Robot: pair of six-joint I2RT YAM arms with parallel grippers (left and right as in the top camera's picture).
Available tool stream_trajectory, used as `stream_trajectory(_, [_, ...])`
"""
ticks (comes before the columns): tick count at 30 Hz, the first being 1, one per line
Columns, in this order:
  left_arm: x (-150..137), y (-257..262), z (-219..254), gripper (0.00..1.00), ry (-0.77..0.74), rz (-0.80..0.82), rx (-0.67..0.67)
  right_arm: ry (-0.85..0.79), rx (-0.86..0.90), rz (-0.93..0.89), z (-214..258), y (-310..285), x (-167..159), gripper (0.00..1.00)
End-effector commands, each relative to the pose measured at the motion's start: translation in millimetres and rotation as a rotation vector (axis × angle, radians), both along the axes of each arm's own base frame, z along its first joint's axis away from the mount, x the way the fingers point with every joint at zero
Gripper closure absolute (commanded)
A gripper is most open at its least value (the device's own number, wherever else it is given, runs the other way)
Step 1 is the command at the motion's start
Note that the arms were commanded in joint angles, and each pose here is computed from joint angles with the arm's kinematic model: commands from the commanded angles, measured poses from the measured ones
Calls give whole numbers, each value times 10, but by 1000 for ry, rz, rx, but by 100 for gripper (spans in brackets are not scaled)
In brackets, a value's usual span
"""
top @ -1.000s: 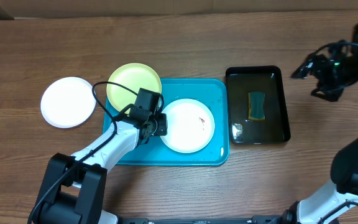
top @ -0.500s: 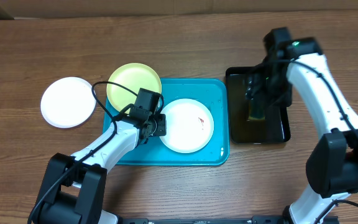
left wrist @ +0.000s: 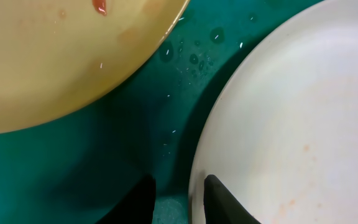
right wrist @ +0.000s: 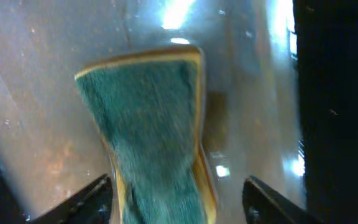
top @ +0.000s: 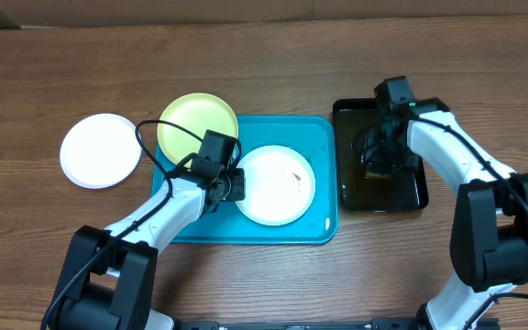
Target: Clean dirty plates on tray and stack at the side
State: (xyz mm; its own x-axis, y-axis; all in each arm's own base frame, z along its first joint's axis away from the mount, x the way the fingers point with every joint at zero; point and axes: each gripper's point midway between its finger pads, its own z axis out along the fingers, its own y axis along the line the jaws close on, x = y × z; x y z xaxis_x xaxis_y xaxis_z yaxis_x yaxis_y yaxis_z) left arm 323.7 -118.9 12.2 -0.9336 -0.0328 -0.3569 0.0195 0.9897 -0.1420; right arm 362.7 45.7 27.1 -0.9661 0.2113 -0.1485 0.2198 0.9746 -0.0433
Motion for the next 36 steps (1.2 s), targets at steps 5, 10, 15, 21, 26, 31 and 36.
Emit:
stream_trajectory(5, [67, -18, 29, 71, -18, -18, 18, -14, 16, -5, -271, -4, -121, 38])
stream_trajectory(10, [62, -17, 26, 71, -16, -18, 18, -7, 15, -5, -377, -16, -197, 96])
stream_trajectory(15, [63, -18, 27, 70, -17, -18, 18, 27, 15, 79, -198, 9, -161, 87])
stream_trajectory(21, [67, -19, 28, 68, -18, -18, 17, -21, 20, 85, 51, 45, 57, 6])
stream_trajectory(26, [63, -27, 28, 68, -16, -20, 13, -48, 23, 85, 53, 55, 119, 0])
stream_trajectory(31, [70, -33, 32, 68, -19, -20, 10, -52, 19, 84, 9, 47, 112, 0])
stream_trajectory(36, [70, -33, 32, 67, -19, -21, 10, -84, 1, 80, -152, 8, 108, 1])
